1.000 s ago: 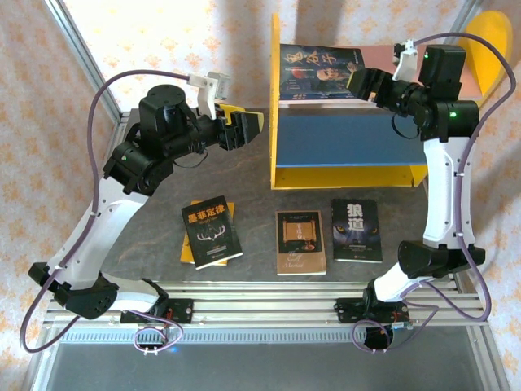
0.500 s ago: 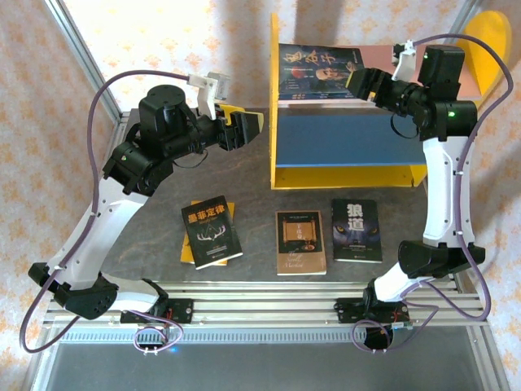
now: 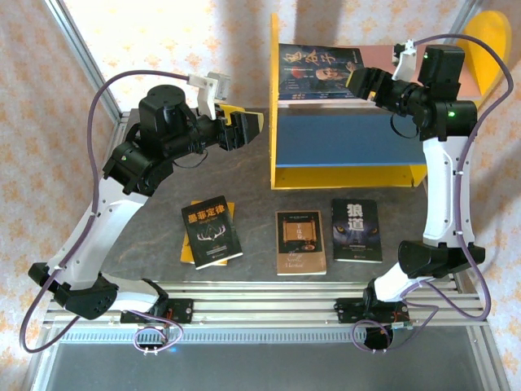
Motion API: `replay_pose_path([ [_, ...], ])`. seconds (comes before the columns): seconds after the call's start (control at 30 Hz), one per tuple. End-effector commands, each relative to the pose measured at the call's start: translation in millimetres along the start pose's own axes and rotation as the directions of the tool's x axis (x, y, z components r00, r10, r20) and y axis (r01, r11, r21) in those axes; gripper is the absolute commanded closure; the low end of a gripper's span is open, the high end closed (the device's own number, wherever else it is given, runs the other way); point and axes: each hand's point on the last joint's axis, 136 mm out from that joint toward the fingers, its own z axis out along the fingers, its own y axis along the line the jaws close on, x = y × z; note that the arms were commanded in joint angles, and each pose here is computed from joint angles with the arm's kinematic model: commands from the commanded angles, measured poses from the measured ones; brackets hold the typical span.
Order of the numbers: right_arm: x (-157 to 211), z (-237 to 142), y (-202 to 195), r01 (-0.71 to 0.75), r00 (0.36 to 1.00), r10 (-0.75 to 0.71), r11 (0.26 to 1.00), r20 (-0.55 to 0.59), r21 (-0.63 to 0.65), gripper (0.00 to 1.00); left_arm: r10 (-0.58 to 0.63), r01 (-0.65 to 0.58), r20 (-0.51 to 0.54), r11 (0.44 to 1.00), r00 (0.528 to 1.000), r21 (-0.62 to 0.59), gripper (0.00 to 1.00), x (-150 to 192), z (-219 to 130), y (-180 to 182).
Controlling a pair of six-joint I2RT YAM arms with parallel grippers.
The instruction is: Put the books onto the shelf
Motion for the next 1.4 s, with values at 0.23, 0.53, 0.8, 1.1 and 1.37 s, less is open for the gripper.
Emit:
replay_pose_path([
  [0.23,-14,5,15,0.028,0.999,-0.026,0.997,0.031,-0.074,0.24,0.018,-0.018,0.031,1.0,0.999,0.001,0.35,-7,-8,-6],
  [0.53,-15,7,14,0.029,0.999,-0.027,0.997,0.027,-0.076,0.24,0.018,-0.018,0.028,1.0,0.999,0.008,0.35,-9,-5,-8],
  [0.8,-12,2,15,0.045,0.999,-0.043,0.997,0.028,-0.061,0.24,0.018,-0.018,0.027,1.0,0.999,0.008,0.35,-9,-5,-8],
  [1.1,-12,-4,19,0.054,0.998,-0.051,0.997,0.035,-0.062,0.25,0.021,-0.021,0.027,1.0,0.999,0.004,0.35,-8,-7,-8],
  [1.37,-11,-6,18,0.058,0.998,-0.056,0.997,0.034,-0.053,0.25,0.022,-0.022,0.032,1.0,0.999,-0.001,0.35,-8,-11,-8],
])
